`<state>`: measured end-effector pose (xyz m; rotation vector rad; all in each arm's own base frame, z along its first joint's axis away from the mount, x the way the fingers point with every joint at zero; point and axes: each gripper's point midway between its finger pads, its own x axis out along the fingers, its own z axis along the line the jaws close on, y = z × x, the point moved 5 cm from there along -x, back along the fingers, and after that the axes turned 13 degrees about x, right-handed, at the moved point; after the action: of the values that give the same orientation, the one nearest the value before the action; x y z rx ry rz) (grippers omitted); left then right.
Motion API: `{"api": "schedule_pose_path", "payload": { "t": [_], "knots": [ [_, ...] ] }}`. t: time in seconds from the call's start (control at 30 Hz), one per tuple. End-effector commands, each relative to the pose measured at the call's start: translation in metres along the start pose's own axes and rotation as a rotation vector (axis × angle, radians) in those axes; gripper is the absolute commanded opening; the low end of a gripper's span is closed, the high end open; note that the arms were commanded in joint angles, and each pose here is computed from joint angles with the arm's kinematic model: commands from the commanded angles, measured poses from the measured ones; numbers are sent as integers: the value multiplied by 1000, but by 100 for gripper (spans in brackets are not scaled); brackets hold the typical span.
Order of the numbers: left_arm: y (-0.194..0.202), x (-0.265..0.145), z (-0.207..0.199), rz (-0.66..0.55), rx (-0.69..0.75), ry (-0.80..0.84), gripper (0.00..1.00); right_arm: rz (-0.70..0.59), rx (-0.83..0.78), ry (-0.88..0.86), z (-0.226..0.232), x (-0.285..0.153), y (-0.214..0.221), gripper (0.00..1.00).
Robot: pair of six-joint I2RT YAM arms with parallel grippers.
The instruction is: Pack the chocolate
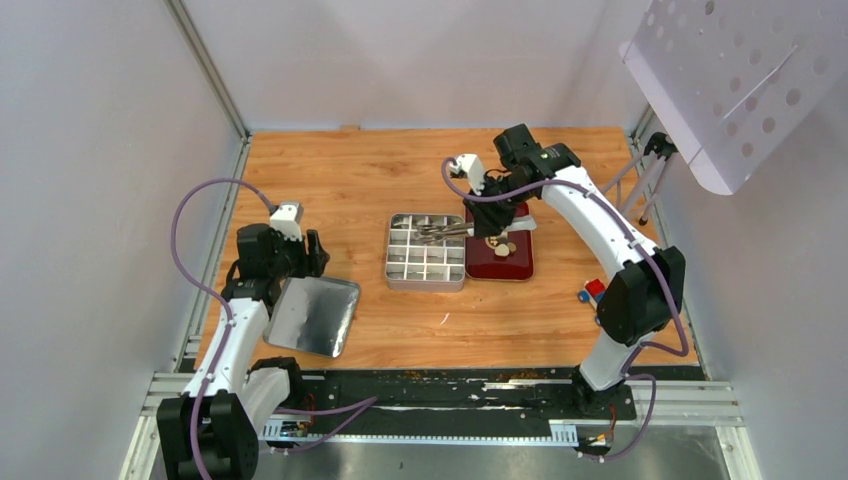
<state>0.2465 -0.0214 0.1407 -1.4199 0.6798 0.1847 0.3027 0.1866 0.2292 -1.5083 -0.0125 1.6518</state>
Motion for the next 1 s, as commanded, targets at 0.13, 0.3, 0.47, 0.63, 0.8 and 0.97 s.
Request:
{"api": "schedule_pose_path", "payload": {
  "t": [0.13, 0.3, 0.47, 0.63, 0.8, 0.97],
  "knots": [
    [-8, -2, 4, -44, 4, -21, 70, -70, -71, 41, 0, 6, -33, 18],
    [-6, -2, 4, -40, 4, -23, 71, -60, -77, 65, -4, 13, -40, 28],
    [-5, -2, 4, -33, 7, -25, 71, -58, -75, 48, 0, 14, -41, 35],
    [-4, 0, 4, -30, 7, -23, 71, -62, -75, 45, 3, 11, -40, 35],
    [-5, 0, 5, -24, 10, -23, 71, -83, -79, 98, 1, -7, -39, 32],
    [-3, 1, 6, -14, 12, -23, 71, -109, -30, 175, -11, -36, -19, 32]
  ]
}}
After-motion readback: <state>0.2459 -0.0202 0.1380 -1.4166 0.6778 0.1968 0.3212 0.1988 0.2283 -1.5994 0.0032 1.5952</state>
